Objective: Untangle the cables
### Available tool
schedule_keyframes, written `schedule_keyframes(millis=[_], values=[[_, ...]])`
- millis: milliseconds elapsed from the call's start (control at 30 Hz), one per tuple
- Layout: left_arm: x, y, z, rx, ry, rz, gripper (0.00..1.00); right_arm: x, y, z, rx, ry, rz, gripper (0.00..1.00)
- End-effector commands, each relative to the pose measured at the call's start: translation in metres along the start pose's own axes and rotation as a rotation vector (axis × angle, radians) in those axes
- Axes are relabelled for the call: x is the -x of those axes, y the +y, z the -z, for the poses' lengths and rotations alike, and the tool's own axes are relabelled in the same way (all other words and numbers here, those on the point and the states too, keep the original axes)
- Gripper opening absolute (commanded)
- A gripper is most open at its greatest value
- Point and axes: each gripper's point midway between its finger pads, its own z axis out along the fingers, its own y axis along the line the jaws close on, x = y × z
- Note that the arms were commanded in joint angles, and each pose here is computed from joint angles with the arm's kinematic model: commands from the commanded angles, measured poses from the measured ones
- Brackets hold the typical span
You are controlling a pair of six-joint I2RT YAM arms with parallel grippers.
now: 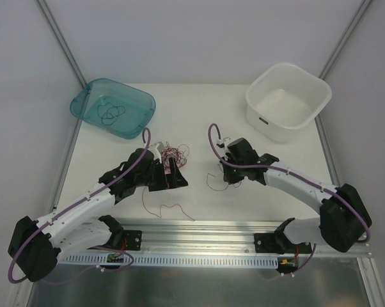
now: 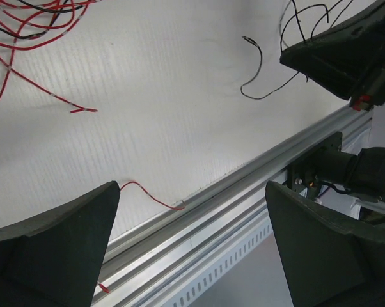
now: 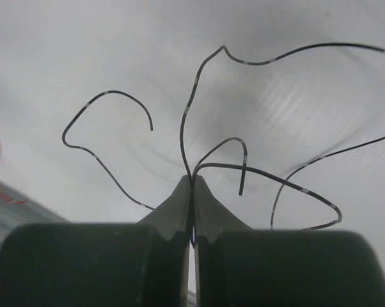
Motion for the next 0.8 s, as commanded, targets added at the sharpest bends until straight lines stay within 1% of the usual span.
schedule_keyframes(millis=[0, 67, 133, 300, 433, 633, 767], values=[[0.015, -0.030, 0.004, -0.040, -0.033, -0.023, 0.99, 0.035, 0.056, 0.040, 0.221, -0.146, 0.074, 0.01], [0.015, -0.039, 0.002, -0.047, -0.028, -0.031, 0.99, 0.039, 0.078, 0.053, 0.290, -0.177, 0.121, 0.01], [0.023, -0.047, 0.005, -0.051, -0.056, -0.009, 0.99, 0.043, 0.099, 0.069, 0.358, -0.211, 0.164, 0.01], [0.041, -0.064, 0.016, -0.080, -0.144, 0.066, 0.95, 0.050, 0.129, 0.088, 0.429, -0.281, 0.211, 0.01], [0.048, -0.071, 0.019, -0.088, -0.184, 0.104, 0.91, 0.053, 0.151, 0.094, 0.464, -0.325, 0.241, 0.01], [0.042, -0.070, 0.007, -0.071, -0.162, 0.129, 0.88, 0.057, 0.171, 0.095, 0.494, -0.370, 0.253, 0.01], [0.033, -0.076, -0.001, -0.076, -0.132, 0.126, 0.86, 0.054, 0.178, 0.089, 0.499, -0.356, 0.261, 0.01]])
